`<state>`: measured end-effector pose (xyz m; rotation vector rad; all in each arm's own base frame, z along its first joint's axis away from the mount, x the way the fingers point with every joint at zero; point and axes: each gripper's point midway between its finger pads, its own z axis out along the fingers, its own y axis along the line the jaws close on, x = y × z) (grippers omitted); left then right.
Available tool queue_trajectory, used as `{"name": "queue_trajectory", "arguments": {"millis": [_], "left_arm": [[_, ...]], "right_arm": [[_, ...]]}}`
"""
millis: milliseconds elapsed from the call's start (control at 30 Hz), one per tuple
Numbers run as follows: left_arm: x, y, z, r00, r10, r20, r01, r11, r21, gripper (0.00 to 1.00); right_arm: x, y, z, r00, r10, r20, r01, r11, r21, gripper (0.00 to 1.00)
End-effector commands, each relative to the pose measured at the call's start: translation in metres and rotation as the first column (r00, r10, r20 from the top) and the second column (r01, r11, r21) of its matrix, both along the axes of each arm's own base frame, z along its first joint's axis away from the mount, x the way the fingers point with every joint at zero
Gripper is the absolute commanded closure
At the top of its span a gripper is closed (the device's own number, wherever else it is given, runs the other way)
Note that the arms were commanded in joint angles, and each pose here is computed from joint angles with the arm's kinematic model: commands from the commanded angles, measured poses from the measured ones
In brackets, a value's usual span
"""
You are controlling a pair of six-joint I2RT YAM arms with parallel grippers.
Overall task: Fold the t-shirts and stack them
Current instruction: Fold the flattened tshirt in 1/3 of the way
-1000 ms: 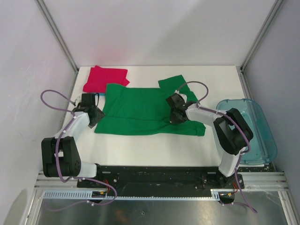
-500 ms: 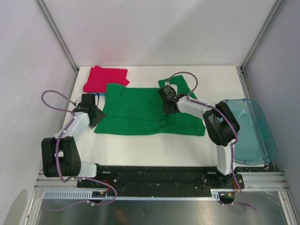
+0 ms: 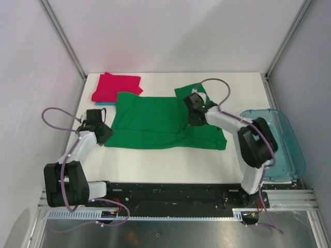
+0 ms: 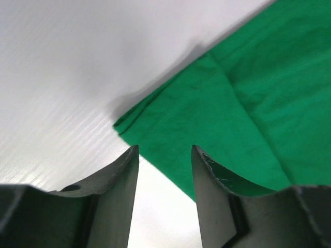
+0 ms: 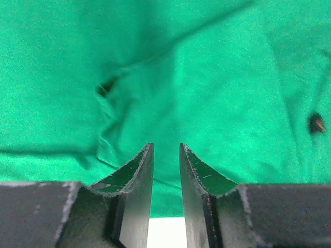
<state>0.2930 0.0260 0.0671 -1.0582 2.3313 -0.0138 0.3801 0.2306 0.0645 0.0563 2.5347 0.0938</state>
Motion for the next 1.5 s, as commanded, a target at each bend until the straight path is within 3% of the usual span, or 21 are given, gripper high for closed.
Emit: {"name": "queue_trajectory", "arguments": {"millis": [0,233,367,700,967,1167,1467], "left_arm": [[-0.021,0.013,-0.008,0.996,0.088,-0.002,-0.088,0.995,-0.047,0.53],[-0.037,0.02,-0.029,0.984,0.165,-0.065,-0.171,0.98,-0.102,0.56],[-0.031,0.017,-0.034,0.98,0.182,-0.077,-0.191,0.972,-0.134,0.54],[-0.022,0.02,-0.041,0.977,0.199,-0.081,-0.209,0.968,-0.139,0.55],[-0.013,0.031,-0.046,0.974,0.206,-0.092,-0.214,0.973,-0.086,0.71],[-0.009,0.049,-0.035,0.972,0.227,-0.061,-0.227,0.974,0.005,0.97],[-0.014,0.07,-0.014,0.961,0.277,-0.001,-0.275,0.955,0.111,1.0]], "right_arm": [[-0.034,-0.044,0.034,0.991,-0.131,0.0,0.13,0.989,0.071,0.69],[-0.097,-0.097,0.034,0.965,-0.256,-0.05,0.261,0.94,0.221,0.69],[-0.128,-0.12,0.021,0.948,-0.306,-0.089,0.318,0.917,0.24,0.69],[-0.151,-0.15,0.002,0.919,-0.371,-0.132,0.392,0.889,0.234,0.69],[-0.155,-0.159,-0.015,0.904,-0.394,-0.167,0.424,0.88,0.214,0.68],[-0.155,-0.163,-0.023,0.895,-0.409,-0.177,0.439,0.88,0.184,0.66],[-0.15,-0.15,-0.026,0.907,-0.388,-0.165,0.416,0.887,0.2,0.63]]}}
